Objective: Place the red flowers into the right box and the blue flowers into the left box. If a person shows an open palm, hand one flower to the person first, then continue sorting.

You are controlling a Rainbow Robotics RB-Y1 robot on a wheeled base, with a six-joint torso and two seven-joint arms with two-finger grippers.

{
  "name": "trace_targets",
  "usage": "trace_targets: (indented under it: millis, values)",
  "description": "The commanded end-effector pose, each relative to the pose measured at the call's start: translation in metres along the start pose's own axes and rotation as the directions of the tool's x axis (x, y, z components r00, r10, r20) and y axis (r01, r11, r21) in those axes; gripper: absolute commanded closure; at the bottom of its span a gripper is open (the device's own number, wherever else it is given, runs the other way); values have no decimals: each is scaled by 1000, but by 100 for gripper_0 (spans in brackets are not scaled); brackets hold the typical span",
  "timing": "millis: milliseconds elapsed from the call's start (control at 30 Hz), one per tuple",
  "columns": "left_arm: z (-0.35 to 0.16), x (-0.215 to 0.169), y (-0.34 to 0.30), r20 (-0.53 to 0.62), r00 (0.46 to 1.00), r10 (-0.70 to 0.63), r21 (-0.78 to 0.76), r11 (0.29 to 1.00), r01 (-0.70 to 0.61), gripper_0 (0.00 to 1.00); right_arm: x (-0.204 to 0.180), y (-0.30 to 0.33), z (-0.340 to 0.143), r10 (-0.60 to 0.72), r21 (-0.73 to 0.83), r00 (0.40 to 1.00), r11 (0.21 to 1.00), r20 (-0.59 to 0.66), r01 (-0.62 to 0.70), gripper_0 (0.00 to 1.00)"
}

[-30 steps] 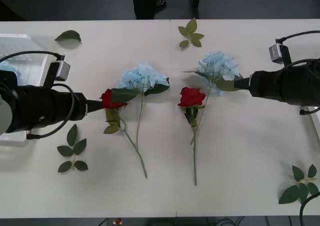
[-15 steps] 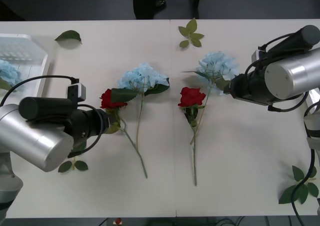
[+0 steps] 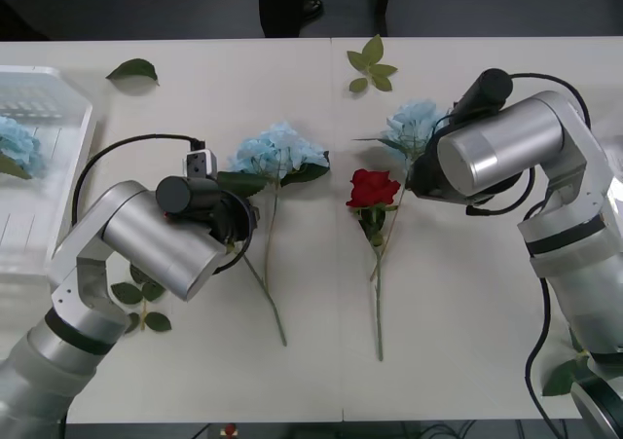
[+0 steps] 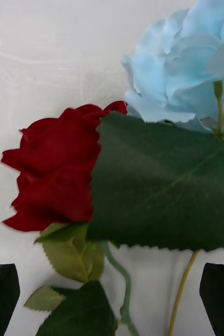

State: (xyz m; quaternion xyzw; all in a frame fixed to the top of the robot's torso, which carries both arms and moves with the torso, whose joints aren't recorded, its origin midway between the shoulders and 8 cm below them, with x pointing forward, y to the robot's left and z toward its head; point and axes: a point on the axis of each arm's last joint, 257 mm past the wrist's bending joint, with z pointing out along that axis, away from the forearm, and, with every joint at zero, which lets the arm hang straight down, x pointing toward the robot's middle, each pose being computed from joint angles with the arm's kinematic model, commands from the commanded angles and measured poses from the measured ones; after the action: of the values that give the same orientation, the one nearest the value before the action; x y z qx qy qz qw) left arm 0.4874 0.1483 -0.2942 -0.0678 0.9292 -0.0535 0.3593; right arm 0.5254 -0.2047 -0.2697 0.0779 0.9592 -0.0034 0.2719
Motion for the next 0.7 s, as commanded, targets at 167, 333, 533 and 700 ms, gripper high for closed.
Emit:
trace_targets:
  millis: [167, 333, 533, 700]
  values:
    - [30, -27, -16, 66, 994, 87, -12, 996, -86, 0, -7, 30, -5, 36, -11, 999, 999, 34, -35, 0]
    - [45, -22, -13, 66, 990, 126, -28, 992, -124, 0, -1, 35, 2, 26, 4, 999, 1000, 34, -27, 0]
    - [57, -10, 1, 50, 985, 165, -58, 985, -162, 0, 3, 41, 13, 22, 2, 999, 1000, 37, -22, 0]
    - [70, -4, 12, 60, 981, 185, -63, 981, -181, 37, 6, 45, 14, 23, 3, 999, 1000, 37, -24, 50]
